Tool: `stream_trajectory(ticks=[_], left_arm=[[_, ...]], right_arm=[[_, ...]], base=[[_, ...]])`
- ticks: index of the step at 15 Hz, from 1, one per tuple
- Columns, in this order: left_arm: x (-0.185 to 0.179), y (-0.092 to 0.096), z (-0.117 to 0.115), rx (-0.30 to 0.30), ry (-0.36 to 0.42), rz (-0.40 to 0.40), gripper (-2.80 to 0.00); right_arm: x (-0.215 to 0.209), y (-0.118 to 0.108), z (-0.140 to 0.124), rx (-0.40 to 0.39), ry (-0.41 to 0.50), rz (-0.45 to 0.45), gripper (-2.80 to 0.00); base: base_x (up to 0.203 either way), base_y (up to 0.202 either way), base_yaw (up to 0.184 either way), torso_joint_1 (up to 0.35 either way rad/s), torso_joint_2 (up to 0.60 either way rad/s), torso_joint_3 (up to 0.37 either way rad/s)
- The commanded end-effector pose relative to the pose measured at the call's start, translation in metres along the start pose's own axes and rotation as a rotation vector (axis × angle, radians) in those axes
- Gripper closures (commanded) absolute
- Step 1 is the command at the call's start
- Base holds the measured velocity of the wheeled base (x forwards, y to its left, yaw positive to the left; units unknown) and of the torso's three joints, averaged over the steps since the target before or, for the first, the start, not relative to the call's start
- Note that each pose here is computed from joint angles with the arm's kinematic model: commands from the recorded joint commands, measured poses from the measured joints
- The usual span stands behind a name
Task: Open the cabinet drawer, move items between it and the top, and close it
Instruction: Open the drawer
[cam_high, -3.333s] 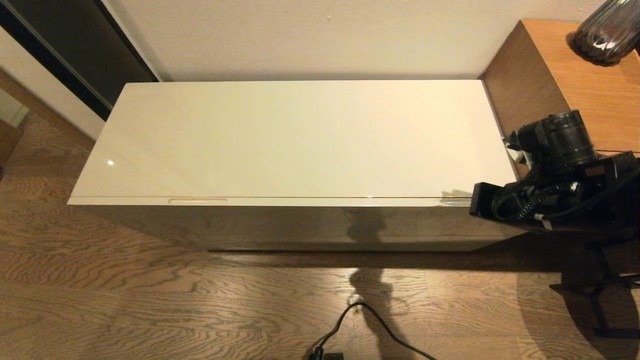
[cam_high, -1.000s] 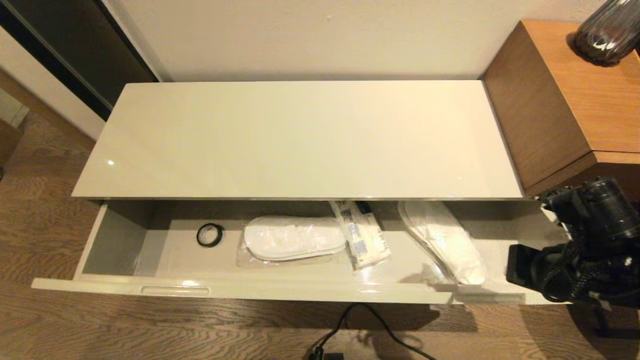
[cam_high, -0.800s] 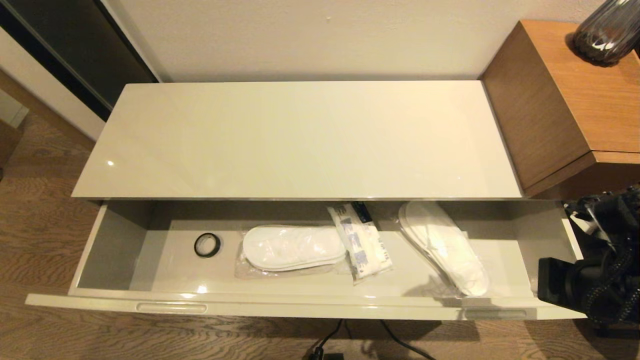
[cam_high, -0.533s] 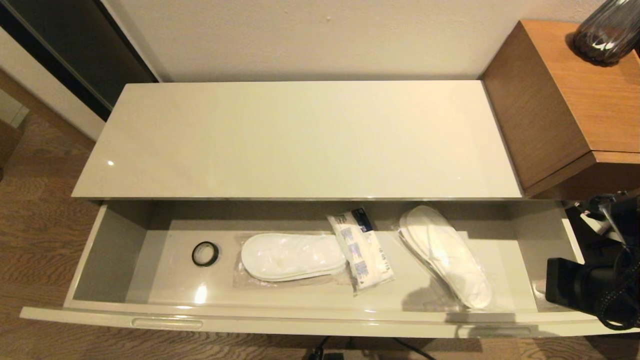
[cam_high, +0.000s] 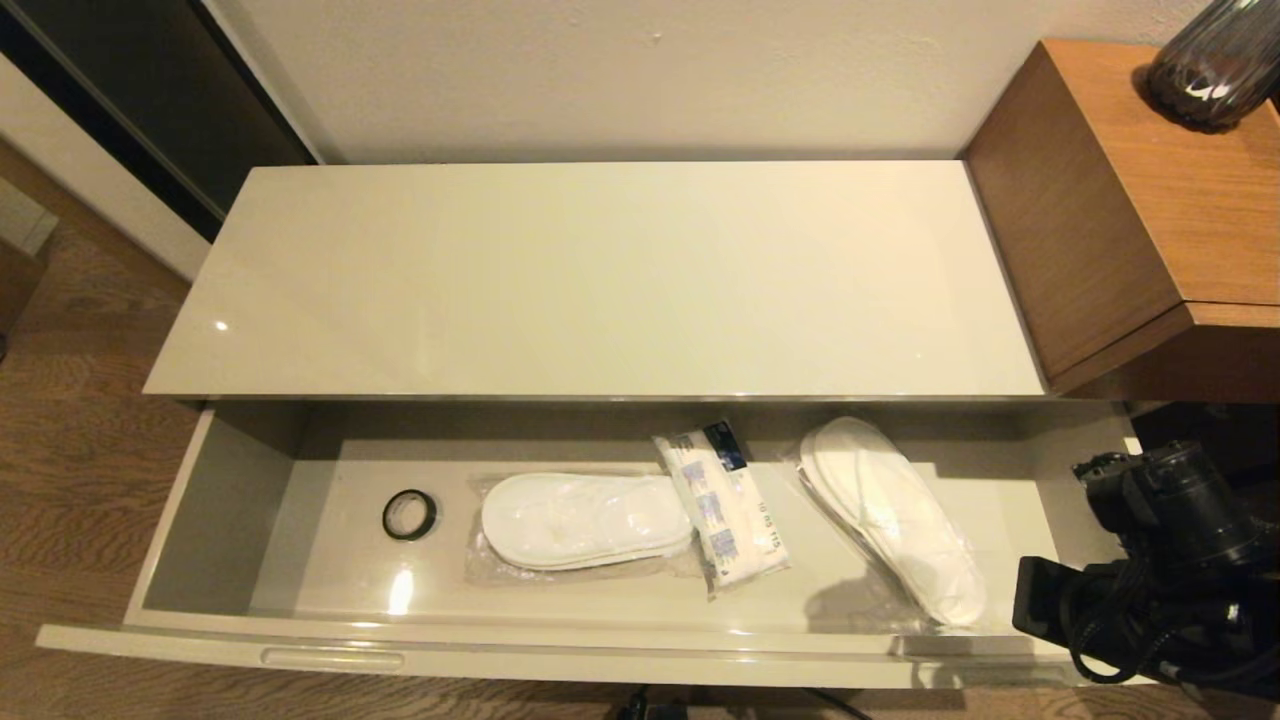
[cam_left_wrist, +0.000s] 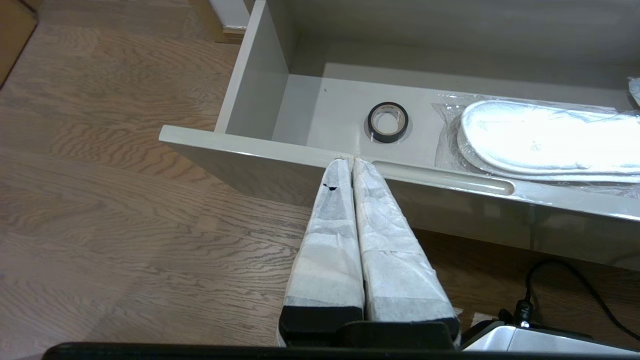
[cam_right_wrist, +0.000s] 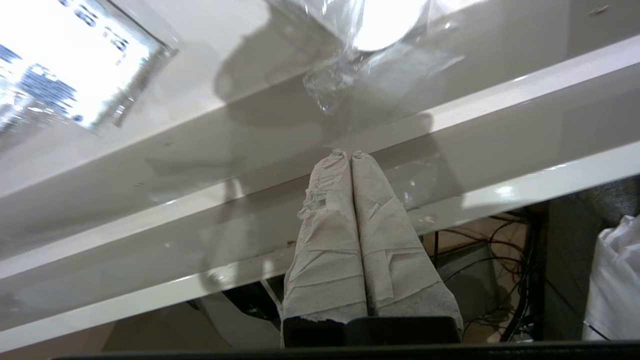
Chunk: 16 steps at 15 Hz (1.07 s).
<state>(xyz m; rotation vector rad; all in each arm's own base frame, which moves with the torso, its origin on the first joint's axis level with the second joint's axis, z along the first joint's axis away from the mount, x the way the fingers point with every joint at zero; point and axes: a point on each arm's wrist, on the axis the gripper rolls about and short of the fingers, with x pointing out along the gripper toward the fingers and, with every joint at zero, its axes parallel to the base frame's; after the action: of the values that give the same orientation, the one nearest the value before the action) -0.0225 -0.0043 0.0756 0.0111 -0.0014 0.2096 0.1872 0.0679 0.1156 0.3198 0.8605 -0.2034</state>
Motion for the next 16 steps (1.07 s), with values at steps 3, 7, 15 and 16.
stream_trajectory(ticks=[3, 7, 15, 16], left_arm=[[-0.003, 0.000, -0.002, 0.000, -0.036, 0.001, 0.00], [-0.003, 0.000, -0.001, -0.001, -0.037, 0.001, 0.00], [-0.003, 0.000, -0.002, -0.001, -0.036, 0.002, 0.00], [-0.003, 0.000, -0.002, -0.001, -0.037, 0.002, 0.00]], right_arm=[[0.018, -0.004, -0.013, -0.003, 0.062, -0.049, 0.00], [0.020, -0.011, -0.023, -0.006, 0.079, -0.062, 0.00], [-0.014, -0.032, -0.034, 0.002, 0.042, -0.024, 0.00], [-0.020, -0.035, -0.035, 0.002, 0.039, -0.021, 0.00]], base=[[0.000, 0.000, 0.000, 0.000, 0.00, 0.000], [0.000, 0.000, 0.000, 0.000, 0.00, 0.000], [0.000, 0.000, 0.000, 0.000, 0.00, 0.000], [0.000, 0.000, 0.000, 0.000, 0.00, 0.000]])
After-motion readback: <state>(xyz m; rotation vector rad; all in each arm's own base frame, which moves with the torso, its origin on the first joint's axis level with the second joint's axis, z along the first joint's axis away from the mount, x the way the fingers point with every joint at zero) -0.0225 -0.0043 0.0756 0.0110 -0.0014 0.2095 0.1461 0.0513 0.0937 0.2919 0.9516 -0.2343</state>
